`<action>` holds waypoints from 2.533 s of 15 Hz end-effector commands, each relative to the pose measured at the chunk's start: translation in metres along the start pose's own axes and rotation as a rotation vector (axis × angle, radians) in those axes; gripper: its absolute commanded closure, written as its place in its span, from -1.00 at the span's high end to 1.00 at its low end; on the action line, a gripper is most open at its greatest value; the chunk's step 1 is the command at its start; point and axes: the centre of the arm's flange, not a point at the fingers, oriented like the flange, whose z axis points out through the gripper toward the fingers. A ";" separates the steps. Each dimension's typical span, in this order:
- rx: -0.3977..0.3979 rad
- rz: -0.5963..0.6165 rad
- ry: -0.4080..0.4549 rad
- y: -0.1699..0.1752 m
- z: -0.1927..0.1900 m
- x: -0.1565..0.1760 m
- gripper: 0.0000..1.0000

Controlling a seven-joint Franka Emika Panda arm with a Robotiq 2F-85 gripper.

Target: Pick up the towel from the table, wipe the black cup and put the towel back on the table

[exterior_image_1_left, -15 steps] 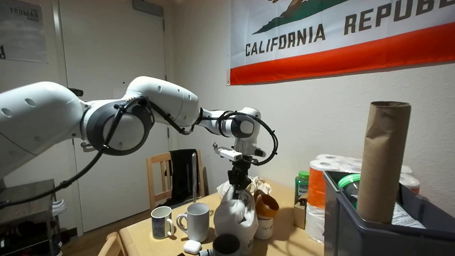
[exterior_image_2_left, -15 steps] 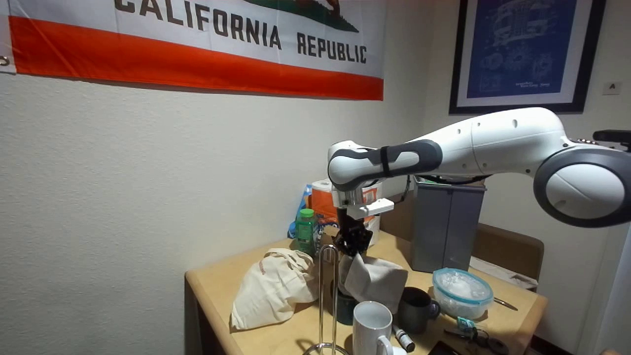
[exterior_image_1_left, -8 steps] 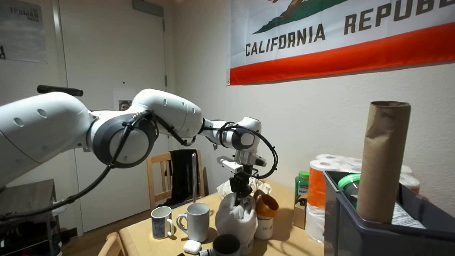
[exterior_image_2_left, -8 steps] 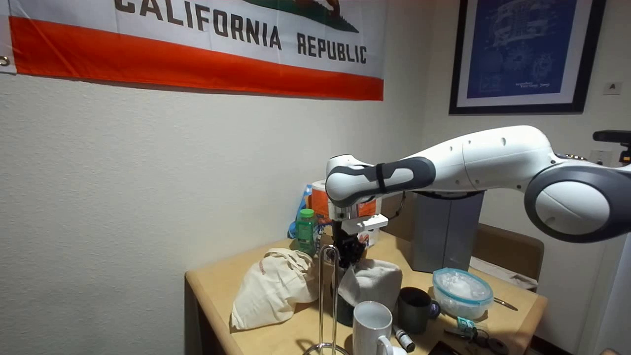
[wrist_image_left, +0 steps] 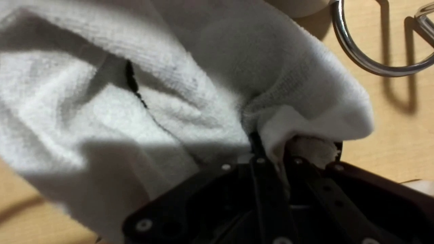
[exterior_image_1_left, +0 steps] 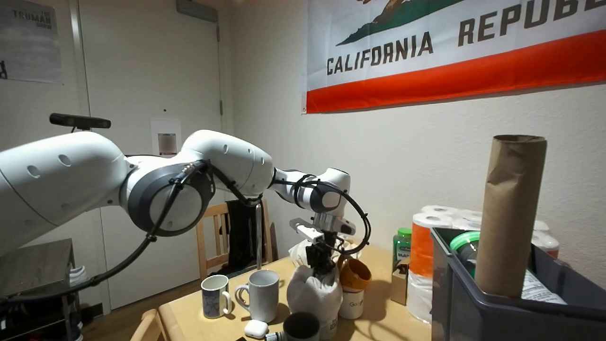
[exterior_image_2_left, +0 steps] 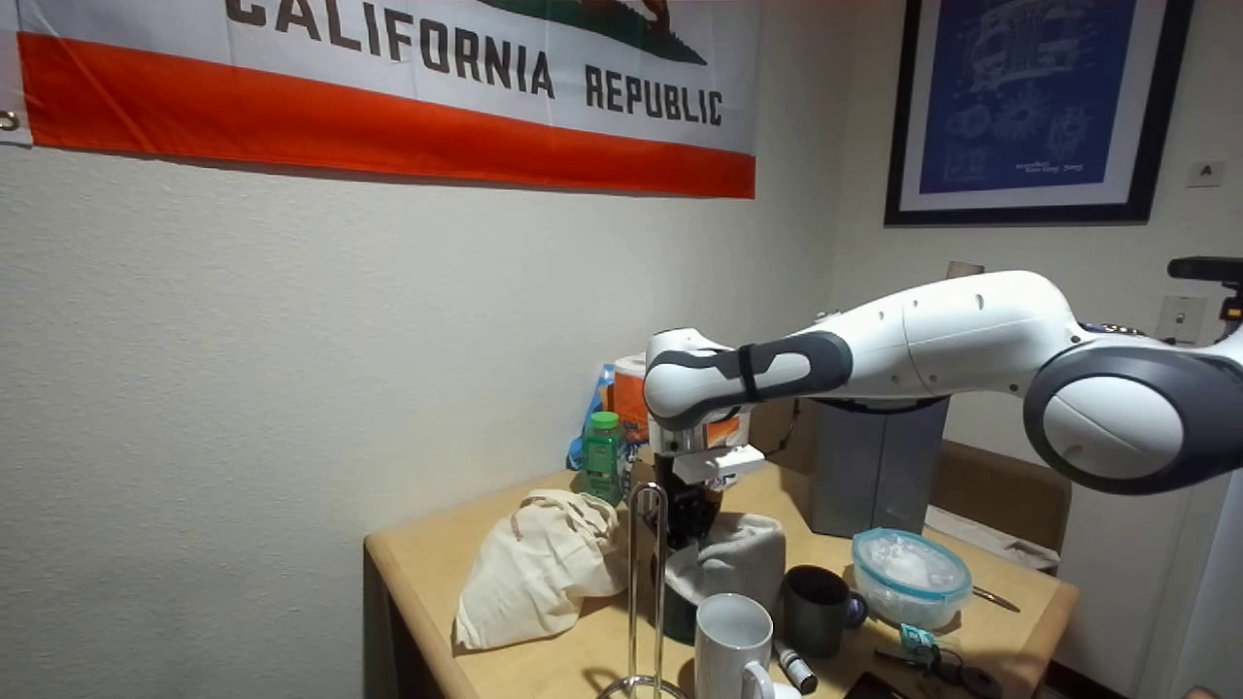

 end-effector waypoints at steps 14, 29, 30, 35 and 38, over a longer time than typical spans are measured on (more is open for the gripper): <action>0.008 -0.010 -0.084 -0.014 0.043 -0.001 -0.67; -0.079 -0.036 -0.138 -0.029 0.061 -0.009 -0.82; -0.071 -0.037 -0.132 -0.030 0.062 -0.010 -0.97; -0.067 -0.026 -0.128 -0.028 0.073 -0.010 -0.96; -0.069 -0.009 -0.132 -0.025 0.073 -0.009 -0.96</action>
